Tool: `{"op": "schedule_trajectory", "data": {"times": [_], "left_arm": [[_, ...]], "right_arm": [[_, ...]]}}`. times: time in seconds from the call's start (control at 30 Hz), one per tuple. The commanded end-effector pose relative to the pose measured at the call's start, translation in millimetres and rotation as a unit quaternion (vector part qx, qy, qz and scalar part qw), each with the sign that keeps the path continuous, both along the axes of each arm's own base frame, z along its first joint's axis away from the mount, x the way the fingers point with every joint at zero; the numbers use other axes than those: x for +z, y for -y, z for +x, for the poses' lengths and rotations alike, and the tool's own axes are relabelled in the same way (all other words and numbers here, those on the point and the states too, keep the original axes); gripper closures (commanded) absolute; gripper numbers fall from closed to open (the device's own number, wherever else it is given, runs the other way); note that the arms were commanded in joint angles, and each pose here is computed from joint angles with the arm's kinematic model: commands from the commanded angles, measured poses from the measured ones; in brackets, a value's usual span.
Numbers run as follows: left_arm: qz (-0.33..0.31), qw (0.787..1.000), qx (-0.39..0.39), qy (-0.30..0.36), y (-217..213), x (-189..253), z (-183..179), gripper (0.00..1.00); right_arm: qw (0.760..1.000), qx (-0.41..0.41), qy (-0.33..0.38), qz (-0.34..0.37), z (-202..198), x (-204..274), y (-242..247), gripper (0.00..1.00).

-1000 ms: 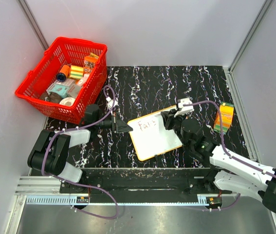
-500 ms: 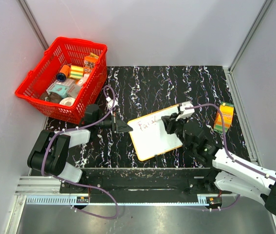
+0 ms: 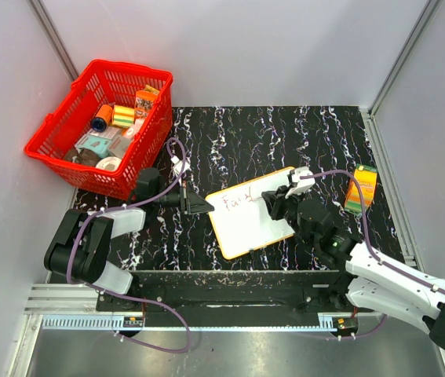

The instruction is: Write a sentence on the whiteboard

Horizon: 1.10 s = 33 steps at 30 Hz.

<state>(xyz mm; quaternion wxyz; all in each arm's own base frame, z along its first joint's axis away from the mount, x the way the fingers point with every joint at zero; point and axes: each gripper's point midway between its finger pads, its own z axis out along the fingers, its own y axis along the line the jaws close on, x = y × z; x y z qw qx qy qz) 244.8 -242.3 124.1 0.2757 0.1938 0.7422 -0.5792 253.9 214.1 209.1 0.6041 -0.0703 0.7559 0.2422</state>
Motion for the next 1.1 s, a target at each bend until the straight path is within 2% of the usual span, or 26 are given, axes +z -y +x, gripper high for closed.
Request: {"op": "schedule_trajectory", "data": {"times": [0.0,0.57,1.07], "left_arm": [[0.011,0.998,-0.016,0.064,4.6,1.2,1.4,1.00],[0.012,0.998,-0.019,0.064,5.4,0.9,0.6,1.00],[0.012,0.998,-0.019,0.065,5.9,1.5,0.8,1.00]], "right_arm": [[1.000,-0.003,0.004,0.009,2.8,4.9,-0.5,1.00],[0.998,-0.037,0.047,0.017,20.8,41.3,0.7,1.00],[0.998,-0.054,0.041,0.002,20.5,31.8,10.5,1.00]]}}
